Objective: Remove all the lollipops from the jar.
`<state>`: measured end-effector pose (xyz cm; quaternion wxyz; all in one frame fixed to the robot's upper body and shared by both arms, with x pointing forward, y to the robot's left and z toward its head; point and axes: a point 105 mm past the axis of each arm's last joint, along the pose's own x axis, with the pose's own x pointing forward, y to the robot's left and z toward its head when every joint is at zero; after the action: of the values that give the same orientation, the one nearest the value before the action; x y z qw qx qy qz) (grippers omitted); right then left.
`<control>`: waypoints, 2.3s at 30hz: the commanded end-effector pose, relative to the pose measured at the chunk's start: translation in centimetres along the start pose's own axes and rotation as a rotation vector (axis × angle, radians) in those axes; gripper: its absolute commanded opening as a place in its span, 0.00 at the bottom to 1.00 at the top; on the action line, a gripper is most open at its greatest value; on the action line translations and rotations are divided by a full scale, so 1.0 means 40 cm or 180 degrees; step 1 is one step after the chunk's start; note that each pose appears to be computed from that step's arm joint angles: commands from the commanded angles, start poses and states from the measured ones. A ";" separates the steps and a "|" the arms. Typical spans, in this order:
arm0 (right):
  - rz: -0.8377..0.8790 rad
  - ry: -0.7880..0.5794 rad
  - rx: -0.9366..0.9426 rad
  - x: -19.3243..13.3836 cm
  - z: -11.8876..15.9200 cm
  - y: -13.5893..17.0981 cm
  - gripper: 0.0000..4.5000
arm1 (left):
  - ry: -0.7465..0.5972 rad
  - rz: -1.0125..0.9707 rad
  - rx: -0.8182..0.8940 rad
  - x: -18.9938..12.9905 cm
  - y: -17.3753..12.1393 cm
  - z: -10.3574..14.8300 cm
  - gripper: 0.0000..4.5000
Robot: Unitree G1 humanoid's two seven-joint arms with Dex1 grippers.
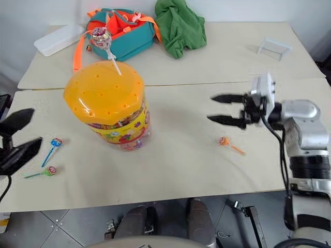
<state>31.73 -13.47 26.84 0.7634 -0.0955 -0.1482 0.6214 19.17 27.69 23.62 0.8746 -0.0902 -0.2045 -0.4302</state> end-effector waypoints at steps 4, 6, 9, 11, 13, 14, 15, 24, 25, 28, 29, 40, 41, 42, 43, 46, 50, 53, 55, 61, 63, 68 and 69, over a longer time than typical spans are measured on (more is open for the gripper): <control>0.0109 -0.0419 -0.0053 0.208 0.118 0.004 0.68 | -0.0342 0.0069 -0.0053 -0.017 0.000 0.028 1.00; 0.0119 -0.0416 -0.0016 0.253 0.122 0.008 0.68 | -0.0359 0.0022 -0.0091 -0.011 -0.005 0.021 1.00; 0.0270 -0.0420 0.0103 0.292 0.117 0.030 0.68 | -0.0341 -0.0023 -0.0165 -0.007 -0.008 0.008 1.00; 0.0390 -0.0425 0.0129 0.325 0.113 0.050 0.68 | -0.0301 -0.0036 -0.0200 -0.007 -0.009 -0.003 1.00; 0.0457 -0.0434 0.0149 0.350 0.112 0.065 0.60 | -0.0316 -0.0020 -0.0218 -0.008 -0.004 -0.003 1.00; 0.0465 -0.0415 0.0148 0.356 0.109 0.068 0.56 | -0.0313 -0.0025 -0.0221 -0.009 -0.004 -0.004 1.00; 0.0496 -0.0401 0.0119 0.360 0.107 0.073 0.49 | -0.0311 -0.0026 -0.0223 -0.009 -0.004 -0.005 1.00; 0.0534 -0.0637 0.0161 0.379 0.135 0.074 0.01 | -0.0462 -0.0181 -0.0137 0.003 -0.012 0.001 1.00; 0.0516 -0.0750 0.0145 0.373 0.148 0.068 0.01 | -0.0489 -0.0202 -0.0154 0.007 -0.013 0.003 1.00; 0.0410 -0.1131 0.0097 0.332 0.190 0.034 0.01 | -0.0504 -0.0295 -0.0180 0.025 -0.021 0.008 1.00; 0.0344 -0.1188 0.0119 0.294 0.202 0.010 0.01 | -0.0435 -0.0367 -0.0136 0.036 -0.027 0.008 1.00; -0.0923 0.2220 -0.0361 -0.256 -0.111 -0.128 0.01 | 0.0710 -0.1162 0.0222 0.054 -0.083 -0.080 1.00; -0.0974 0.2318 -0.0343 -0.285 -0.124 -0.126 0.01 | 0.0740 -0.1201 0.0233 0.053 -0.086 -0.085 1.00; -0.1159 0.2428 -0.0277 -0.332 -0.147 -0.128 0.01 | 0.0751 -0.1251 0.0276 0.054 -0.089 -0.088 1.00; -0.1249 0.2620 -0.0311 -0.375 -0.172 -0.123 0.01 | 0.0756 -0.1291 0.0280 0.054 -0.092 -0.091 1.00; -0.1380 0.3011 -0.0241 -0.467 -0.239 -0.093 0.01 | 0.0811 -0.1358 0.0331 0.053 -0.090 -0.103 1.00; -0.1641 0.3243 -0.0197 -0.533 -0.284 -0.083 0.01 | 0.0820 -0.1379 0.0377 0.056 -0.090 -0.109 1.00; -0.1700 0.3053 -0.0017 -0.538 -0.296 -0.071 0.17 | 0.0854 -0.1300 0.0364 0.050 -0.088 -0.111 1.00; -0.1667 0.2756 -0.0011 -0.518 -0.283 -0.069 0.30 | 0.0898 -0.1073 0.0344 0.042 -0.072 -0.111 1.00; -0.0952 0.1224 -0.0445 -0.326 -0.165 -0.033 0.73 | 0.0932 -0.0154 0.0552 -0.016 0.025 -0.099 1.00; -0.0617 0.0855 -0.0579 -0.244 -0.139 0.004 0.88 | 0.1017 0.0106 0.0563 -0.038 0.048 -0.108 1.00; 0.0222 0.0511 -0.0431 -0.100 -0.166 0.116 1.00 | 0.1385 0.0926 0.0955 -0.070 0.119 -0.154 1.00; 0.0303 0.0489 -0.0414 -0.079 -0.184 0.132 1.00 | 0.1342 0.1013 0.1016 -0.062 0.120 -0.159 1.00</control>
<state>29.74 -16.64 18.33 0.7573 -0.2040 -0.1190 0.6089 22.95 30.27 16.46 0.9516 0.0799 -0.0520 -0.2921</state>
